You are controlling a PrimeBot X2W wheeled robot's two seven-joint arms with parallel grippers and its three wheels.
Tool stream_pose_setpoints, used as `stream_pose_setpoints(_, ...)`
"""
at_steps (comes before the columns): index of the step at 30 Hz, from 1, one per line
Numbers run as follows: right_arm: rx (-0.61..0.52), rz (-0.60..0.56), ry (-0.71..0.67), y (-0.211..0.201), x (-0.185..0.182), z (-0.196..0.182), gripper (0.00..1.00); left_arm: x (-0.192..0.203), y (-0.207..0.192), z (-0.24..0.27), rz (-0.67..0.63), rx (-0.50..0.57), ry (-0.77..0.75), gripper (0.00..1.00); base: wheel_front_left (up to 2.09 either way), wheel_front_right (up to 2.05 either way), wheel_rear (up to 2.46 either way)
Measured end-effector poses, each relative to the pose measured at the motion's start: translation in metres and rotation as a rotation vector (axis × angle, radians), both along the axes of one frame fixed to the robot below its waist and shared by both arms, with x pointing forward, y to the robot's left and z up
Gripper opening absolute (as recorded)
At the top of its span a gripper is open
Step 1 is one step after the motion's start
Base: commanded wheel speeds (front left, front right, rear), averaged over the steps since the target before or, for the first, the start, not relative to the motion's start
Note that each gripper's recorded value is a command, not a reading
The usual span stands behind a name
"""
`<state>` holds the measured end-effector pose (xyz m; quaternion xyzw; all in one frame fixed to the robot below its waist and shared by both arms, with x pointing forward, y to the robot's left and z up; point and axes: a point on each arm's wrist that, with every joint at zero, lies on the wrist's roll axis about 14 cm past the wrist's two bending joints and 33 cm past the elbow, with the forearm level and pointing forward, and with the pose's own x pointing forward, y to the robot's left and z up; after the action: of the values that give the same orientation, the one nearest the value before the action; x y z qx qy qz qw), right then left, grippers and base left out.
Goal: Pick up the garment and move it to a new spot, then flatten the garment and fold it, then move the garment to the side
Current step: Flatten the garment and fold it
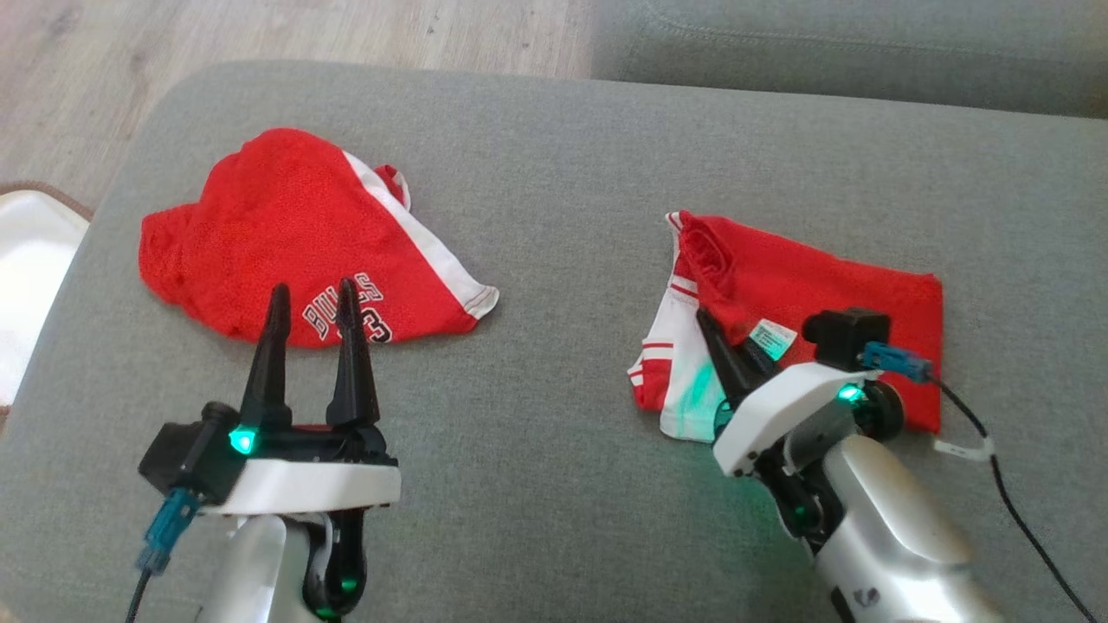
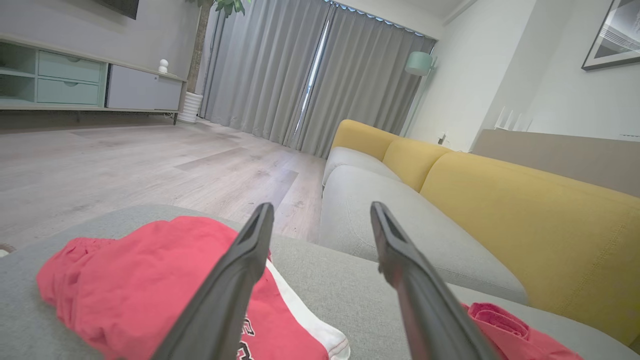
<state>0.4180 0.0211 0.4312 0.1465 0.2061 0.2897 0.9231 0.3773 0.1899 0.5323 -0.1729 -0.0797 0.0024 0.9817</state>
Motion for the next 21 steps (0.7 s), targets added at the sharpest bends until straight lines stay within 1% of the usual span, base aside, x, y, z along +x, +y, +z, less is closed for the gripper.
stream_pose_setpoints(1,-0.001,0.007,0.007,0.003,0.0,-0.003,1.0,0.0,0.001,-0.001,0.003,0.0,0.004,1.0,0.0,0.0,0.0)
stream_pose_setpoints(7,0.055,0.087,0.03,0.031,-0.012,-0.002,1.0,0.002,0.001,-0.005,0.004,0.0,0.016,1.0,0.0,0.0,0.0)
stream_pose_setpoints(12,0.096,0.098,0.015,0.038,-0.014,0.007,1.0,0.008,-0.004,-0.001,-0.014,0.0,0.003,1.0,0.0,0.0,0.0)
stream_pose_setpoints(15,0.121,0.056,-0.039,0.03,0.0,0.022,1.0,0.012,-0.009,0.001,-0.031,-0.002,-0.004,1.0,0.0,0.0,0.0)
stream_pose_setpoints(17,0.124,0.004,-0.124,0.015,0.015,0.041,1.0,0.016,-0.017,0.003,-0.052,-0.003,-0.011,1.0,0.0,0.0,0.0)
stream_pose_setpoints(21,0.069,-0.088,-0.243,-0.018,0.036,0.059,1.0,0.021,-0.028,0.007,-0.086,-0.006,-0.025,1.0,0.0,0.0,0.0)
